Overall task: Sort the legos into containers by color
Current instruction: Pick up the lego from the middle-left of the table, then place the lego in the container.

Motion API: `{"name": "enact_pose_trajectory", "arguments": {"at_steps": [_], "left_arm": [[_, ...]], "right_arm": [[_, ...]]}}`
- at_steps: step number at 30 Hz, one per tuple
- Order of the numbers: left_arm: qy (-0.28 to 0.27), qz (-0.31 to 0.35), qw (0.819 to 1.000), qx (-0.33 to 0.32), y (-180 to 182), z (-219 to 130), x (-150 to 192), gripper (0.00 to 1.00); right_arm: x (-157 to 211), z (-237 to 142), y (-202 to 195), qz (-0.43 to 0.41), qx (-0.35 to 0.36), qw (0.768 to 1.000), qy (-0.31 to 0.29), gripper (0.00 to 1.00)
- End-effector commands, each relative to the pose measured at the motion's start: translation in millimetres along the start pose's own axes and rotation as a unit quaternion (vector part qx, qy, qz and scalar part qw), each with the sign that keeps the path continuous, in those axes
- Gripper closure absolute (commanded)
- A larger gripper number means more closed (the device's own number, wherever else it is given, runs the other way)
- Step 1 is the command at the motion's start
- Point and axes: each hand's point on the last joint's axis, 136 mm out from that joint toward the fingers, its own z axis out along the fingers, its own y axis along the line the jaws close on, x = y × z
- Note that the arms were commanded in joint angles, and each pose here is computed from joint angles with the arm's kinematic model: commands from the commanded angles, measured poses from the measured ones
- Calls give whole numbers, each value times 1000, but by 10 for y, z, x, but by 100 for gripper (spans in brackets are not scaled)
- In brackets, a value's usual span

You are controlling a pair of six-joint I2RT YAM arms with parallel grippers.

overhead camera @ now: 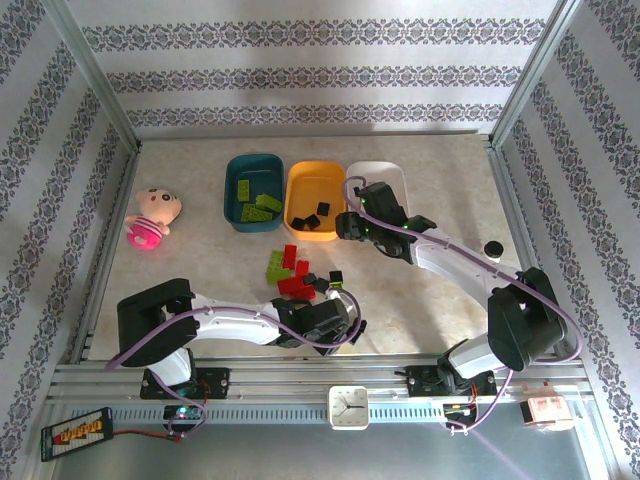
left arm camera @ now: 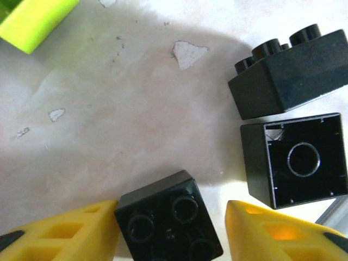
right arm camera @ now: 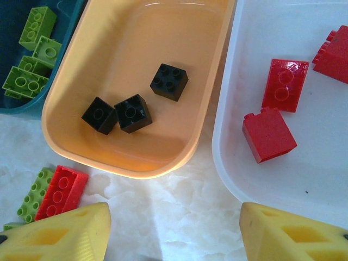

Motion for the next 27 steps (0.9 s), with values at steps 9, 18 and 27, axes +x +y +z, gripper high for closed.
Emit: {"name": "enact_pose_trajectory", "arguments": {"at_steps": [9,18,27], "left_arm": [[-45,-10,999,-27,183,-237,-205,68],[-208,-132,969,-20,1063,-1116,-1316,68],[-207,-229,948,-74,2204,-843,-2108,68]], "right_arm": [[71,-220,-54,16,-10,1000,-17,36],[337,-442,-158,32,-17,999,-23,36],[717,-527,-226,33,-21,999,0,36]]}}
